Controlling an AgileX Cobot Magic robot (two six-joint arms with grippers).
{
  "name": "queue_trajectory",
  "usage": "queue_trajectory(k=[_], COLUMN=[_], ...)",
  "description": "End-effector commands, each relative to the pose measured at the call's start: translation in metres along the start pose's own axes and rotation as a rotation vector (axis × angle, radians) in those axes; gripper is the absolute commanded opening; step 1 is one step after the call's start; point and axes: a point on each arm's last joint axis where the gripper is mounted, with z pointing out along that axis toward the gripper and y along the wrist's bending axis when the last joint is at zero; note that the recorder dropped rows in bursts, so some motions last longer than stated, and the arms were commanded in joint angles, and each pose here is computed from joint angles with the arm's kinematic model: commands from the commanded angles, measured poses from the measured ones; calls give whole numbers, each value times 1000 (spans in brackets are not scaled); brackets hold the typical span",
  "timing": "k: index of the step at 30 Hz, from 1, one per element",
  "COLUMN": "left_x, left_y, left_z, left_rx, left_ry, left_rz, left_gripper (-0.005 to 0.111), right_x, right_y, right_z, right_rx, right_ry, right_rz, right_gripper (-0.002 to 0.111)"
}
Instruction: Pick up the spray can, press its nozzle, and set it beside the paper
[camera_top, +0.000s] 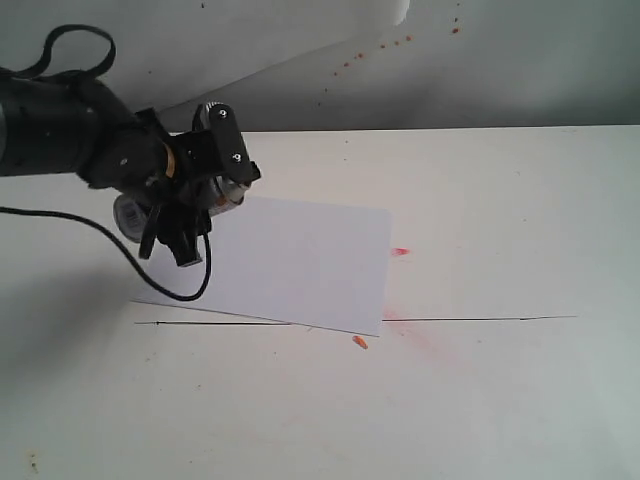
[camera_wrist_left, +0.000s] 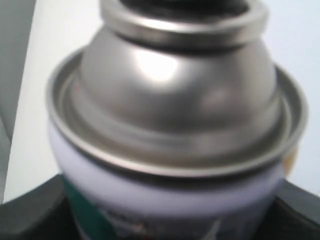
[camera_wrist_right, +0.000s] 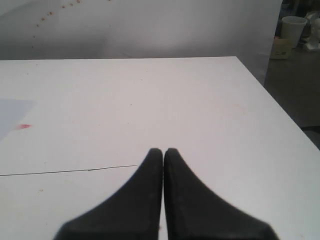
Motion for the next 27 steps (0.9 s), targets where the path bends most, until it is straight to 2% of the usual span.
queue_trajectory(k=[1,8,21,27], left_x=[-19,-34,-35,-35], left_y=[11,18,7,7], left_z=[3,14,30,30], left_rx=[103,229,311,313], left_ry=[16,59,56,55], left_rz=[79,104,129,144], left_gripper=[0,0,0,0], right_x=[1,1,0,-14], right_y=[0,0,0,3], right_z=[0,0,0,-1], right_rx=[6,6,6,-46], right_ry=[-3,-3,-17,-166], right_rz=[1,1,4,241], right_gripper=[1,1,1,1])
